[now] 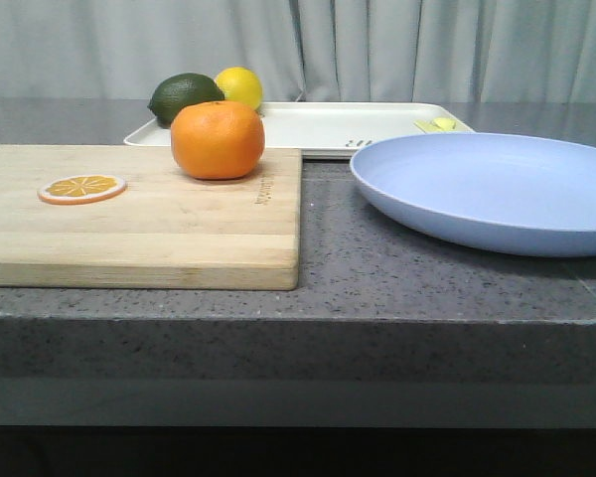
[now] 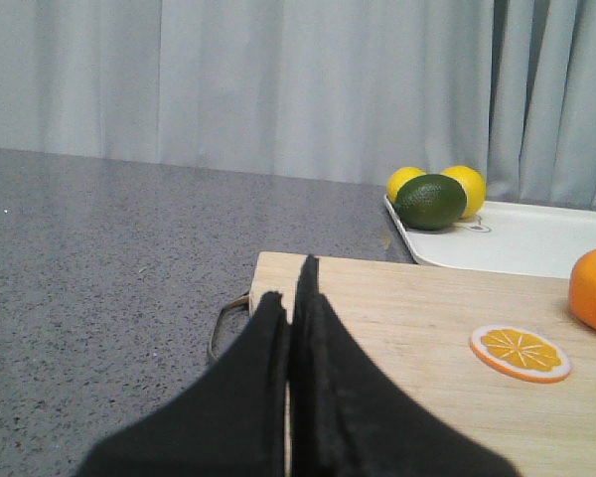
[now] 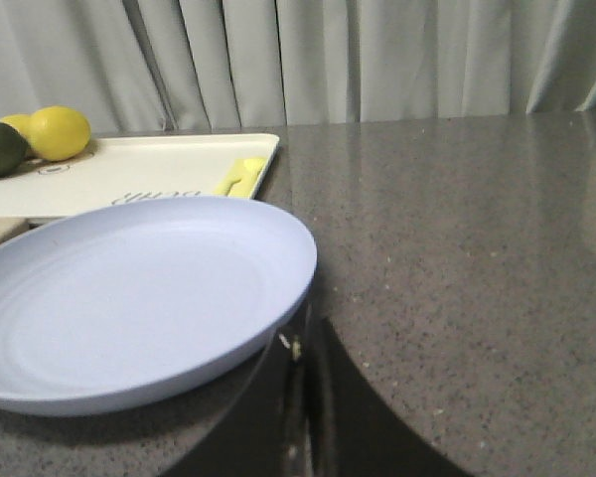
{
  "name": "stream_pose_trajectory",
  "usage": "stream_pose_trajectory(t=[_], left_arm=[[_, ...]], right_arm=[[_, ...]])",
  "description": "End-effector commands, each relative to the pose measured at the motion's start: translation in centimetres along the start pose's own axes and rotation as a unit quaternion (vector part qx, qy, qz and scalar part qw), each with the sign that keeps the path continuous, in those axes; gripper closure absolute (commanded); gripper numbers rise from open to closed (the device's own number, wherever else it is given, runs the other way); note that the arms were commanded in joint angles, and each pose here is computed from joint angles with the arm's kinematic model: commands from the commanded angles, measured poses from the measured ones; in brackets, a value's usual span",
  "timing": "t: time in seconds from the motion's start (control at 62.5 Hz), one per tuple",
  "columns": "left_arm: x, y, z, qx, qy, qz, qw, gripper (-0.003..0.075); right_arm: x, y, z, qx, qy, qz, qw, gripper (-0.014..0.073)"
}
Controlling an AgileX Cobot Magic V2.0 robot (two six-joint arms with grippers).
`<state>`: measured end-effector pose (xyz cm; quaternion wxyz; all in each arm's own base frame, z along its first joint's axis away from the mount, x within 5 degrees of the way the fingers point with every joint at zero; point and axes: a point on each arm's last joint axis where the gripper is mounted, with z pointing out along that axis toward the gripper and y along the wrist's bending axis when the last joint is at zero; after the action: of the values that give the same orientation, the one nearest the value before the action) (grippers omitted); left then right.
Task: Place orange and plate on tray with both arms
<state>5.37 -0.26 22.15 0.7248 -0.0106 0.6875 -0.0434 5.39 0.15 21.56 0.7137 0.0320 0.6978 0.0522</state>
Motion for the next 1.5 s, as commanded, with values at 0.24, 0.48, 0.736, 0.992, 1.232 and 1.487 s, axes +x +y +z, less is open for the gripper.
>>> stream_pose_trajectory(t=[0.24,0.48,0.736,0.992,1.232,1.487], left_arm=[[-12.1,-1.1,-1.4,0.013,-0.023,-0.003,1.000,0.0740],[-16.7,-1.6,1.7,0.013,0.103,-0.002,0.995,0.0740],[-15.7,-1.5,5.7,0.008,0.174,-0.004,0.985,0.0740],[-13.9,-1.4,8.7,0.003,0.235,-0.005,0.972,0.0740],[-13.0,-1.3,10.1,-0.001,0.262,-0.003,0.965,0.0636],[-13.0,-1.3,10.2,0.001,0.261,-0.001,0.965,0.0161]], right_arm=[[-11.5,1.1,-2.4,0.007,-0.089,-0.047,0.995,0.0662],[-15.5,1.2,0.2,0.036,0.024,-0.068,0.997,0.0662],[-14.2,1.0,5.0,0.045,0.138,-0.070,0.987,0.0662],[-12.4,0.8,8.0,0.050,0.214,-0.072,0.973,0.0662],[-11.5,0.6,9.0,0.053,0.252,-0.071,0.964,0.0529],[-11.5,0.8,8.9,0.049,0.258,-0.054,0.963,0.0067]])
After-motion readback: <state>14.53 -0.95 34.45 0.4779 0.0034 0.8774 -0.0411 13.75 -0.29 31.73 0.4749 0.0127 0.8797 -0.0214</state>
